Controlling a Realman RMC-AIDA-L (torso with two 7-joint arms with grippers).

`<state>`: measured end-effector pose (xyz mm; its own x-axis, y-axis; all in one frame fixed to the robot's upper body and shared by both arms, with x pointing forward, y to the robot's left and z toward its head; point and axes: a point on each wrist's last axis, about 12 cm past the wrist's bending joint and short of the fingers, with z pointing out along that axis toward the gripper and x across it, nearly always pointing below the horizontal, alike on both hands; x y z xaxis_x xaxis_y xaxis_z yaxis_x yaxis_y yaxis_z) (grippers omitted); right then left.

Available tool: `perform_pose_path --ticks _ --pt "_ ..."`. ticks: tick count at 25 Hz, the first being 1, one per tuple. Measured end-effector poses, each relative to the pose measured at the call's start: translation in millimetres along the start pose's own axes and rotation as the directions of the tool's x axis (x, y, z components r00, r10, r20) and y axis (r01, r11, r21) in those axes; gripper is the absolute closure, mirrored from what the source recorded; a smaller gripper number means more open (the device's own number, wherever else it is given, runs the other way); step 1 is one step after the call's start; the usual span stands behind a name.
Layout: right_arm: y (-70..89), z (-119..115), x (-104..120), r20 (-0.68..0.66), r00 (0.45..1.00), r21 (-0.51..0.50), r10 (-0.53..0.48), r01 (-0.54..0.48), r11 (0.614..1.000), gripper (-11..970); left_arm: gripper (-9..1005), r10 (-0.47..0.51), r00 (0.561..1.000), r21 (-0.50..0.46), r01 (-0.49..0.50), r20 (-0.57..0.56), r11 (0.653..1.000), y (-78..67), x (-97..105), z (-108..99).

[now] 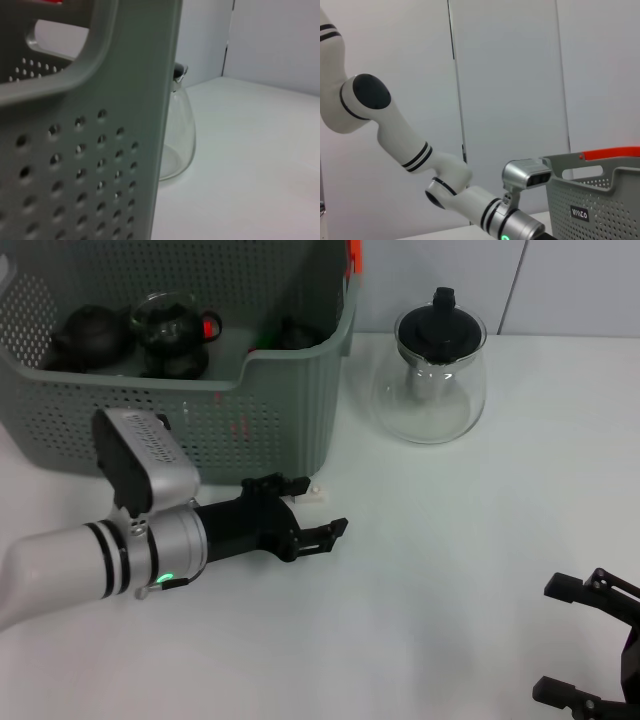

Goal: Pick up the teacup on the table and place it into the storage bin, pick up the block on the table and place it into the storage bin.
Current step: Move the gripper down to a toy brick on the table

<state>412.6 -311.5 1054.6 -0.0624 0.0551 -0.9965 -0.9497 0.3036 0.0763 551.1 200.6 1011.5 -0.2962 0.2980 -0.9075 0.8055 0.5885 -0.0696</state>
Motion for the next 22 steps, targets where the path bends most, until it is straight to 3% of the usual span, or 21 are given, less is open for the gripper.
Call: perform_pose_path --ticks 22 --pt "0.8 1 1 0.000 1.000 -0.003 0.003 -0.003 1.000 12 202 0.047 0.997 -0.026 -0.049 -0.058 0.998 -0.9 -8 22"
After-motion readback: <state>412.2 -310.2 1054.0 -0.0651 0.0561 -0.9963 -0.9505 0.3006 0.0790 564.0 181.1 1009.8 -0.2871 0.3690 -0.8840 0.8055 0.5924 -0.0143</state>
